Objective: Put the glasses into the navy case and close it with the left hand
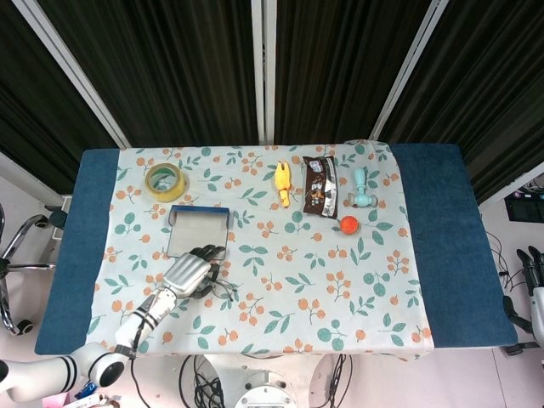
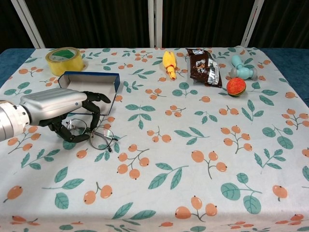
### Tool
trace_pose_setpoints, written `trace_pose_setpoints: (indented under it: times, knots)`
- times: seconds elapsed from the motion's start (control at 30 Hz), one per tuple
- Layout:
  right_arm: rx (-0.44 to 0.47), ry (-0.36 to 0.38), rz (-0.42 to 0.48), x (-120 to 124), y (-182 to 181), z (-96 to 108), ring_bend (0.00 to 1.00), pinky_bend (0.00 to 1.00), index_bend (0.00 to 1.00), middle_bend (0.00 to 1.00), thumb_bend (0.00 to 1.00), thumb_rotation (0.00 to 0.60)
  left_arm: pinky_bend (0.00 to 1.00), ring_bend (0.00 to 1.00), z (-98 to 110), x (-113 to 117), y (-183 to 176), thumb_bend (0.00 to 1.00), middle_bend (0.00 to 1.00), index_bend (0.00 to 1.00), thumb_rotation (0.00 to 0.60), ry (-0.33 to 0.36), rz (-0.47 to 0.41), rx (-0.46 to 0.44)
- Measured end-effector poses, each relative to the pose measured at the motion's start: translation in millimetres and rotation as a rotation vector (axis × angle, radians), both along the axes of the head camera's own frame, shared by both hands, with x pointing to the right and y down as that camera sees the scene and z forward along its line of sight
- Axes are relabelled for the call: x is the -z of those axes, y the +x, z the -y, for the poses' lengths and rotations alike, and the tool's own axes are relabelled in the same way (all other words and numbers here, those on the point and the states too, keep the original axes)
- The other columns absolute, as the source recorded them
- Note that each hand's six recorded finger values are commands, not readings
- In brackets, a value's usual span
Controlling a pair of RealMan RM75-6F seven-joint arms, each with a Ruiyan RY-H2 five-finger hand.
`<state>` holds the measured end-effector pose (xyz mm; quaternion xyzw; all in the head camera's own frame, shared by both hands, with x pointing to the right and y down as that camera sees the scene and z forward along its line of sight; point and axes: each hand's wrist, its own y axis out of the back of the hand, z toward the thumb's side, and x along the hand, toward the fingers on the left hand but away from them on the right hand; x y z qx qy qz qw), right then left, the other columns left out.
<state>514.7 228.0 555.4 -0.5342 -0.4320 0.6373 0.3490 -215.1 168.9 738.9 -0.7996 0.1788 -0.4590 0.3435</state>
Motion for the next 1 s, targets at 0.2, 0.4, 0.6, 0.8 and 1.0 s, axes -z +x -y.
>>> trace_pose_setpoints:
  times: [0.2, 0.4, 0.6, 0.8, 1.0]
  knots:
    - [-0.001, -0.003, -0.001, -1, 0, 0, 0.00, 0.00, 0.00, 0.00, 0.31, 0.600, 0.22, 0.08, 1, 0, 0, 0.43, 0.10, 0.60, 0.600, -0.003, 0.000, 0.007]
    - [0.006, -0.007, 0.002, -3, -2, 2, 0.00, 0.00, 0.00, 0.00, 0.31, 0.600, 0.22, 0.09, 3, 0, -2, 0.46, 0.11, 0.64, 0.600, 0.002, 0.003, 0.017]
    - [0.009, -0.007, 0.001, -3, -4, 3, 0.00, 0.00, 0.00, 0.00, 0.31, 0.600, 0.22, 0.09, 14, 11, -5, 0.48, 0.11, 0.66, 0.600, 0.042, -0.005, 0.033]
    - [0.014, -0.008, 0.006, -4, -7, 5, 0.00, 0.00, 0.00, 0.00, 0.31, 0.600, 0.22, 0.09, 36, 21, -20, 0.49, 0.11, 0.67, 0.600, 0.073, 0.012, 0.087]
    - [0.018, -0.009, 0.008, -6, -9, 4, 0.00, 0.00, 0.00, 0.00, 0.31, 0.600, 0.22, 0.08, 56, 14, -28, 0.49, 0.11, 0.67, 0.600, 0.096, 0.076, 0.082]
